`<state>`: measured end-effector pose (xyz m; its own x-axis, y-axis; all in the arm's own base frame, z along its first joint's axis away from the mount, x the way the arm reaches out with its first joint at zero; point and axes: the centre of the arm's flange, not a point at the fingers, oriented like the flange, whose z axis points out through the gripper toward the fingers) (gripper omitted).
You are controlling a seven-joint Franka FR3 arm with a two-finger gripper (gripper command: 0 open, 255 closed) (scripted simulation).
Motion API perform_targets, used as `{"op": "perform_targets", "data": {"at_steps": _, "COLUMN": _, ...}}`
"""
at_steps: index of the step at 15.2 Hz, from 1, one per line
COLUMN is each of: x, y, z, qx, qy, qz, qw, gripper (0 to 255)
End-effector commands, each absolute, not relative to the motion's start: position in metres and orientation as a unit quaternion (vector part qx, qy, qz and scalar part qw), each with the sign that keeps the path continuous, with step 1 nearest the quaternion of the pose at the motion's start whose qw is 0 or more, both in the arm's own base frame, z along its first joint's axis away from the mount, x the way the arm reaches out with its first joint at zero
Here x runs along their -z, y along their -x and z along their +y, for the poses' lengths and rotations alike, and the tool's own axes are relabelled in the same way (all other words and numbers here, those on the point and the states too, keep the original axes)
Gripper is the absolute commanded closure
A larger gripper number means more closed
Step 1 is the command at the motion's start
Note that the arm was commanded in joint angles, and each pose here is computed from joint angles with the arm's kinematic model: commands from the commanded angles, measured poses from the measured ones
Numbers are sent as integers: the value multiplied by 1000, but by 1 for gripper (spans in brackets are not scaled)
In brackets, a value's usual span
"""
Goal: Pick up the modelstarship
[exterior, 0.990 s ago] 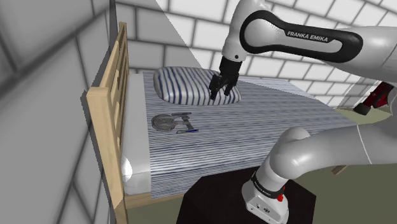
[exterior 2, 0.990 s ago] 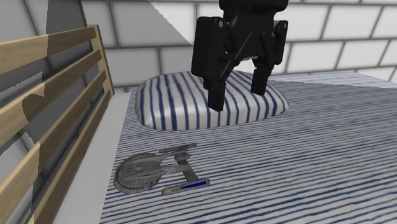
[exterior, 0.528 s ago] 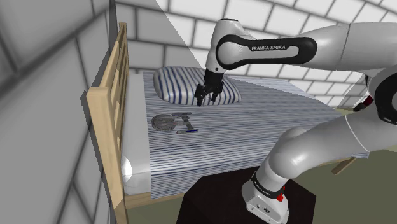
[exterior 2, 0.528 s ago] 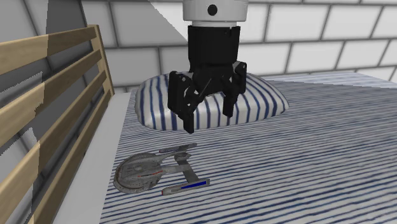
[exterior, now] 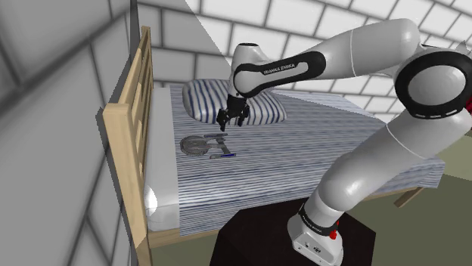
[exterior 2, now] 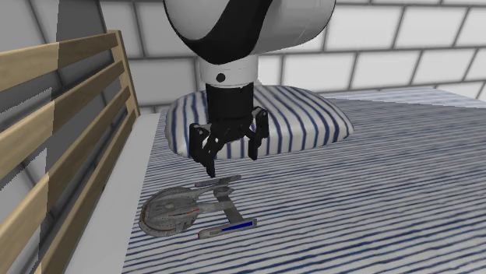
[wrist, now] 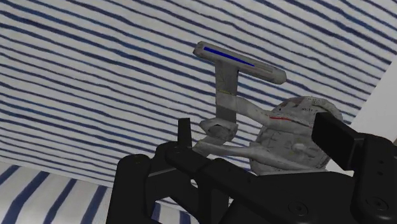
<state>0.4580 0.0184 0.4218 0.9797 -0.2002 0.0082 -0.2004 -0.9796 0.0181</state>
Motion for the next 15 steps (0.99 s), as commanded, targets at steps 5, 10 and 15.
{"op": "perform_targets", "data": {"at_steps": 5, "x": -365, "y": -510, "z": 6, "qx": -4, "qy": -993, "qz": -120, "qw": 20, "gripper": 0}}
{"op": "perform_targets", "data": {"at_steps": 10, "x": -332, "y": -527, "z": 1, "qx": -4, "qy": -992, "qz": -126, "qw": 24, "gripper": 0}}
{"op": "perform_targets", "data": {"at_steps": 15, "x": -307, "y": -527, "z": 1, "qx": -4, "qy": -992, "qz": -126, "qw": 24, "gripper": 0}}
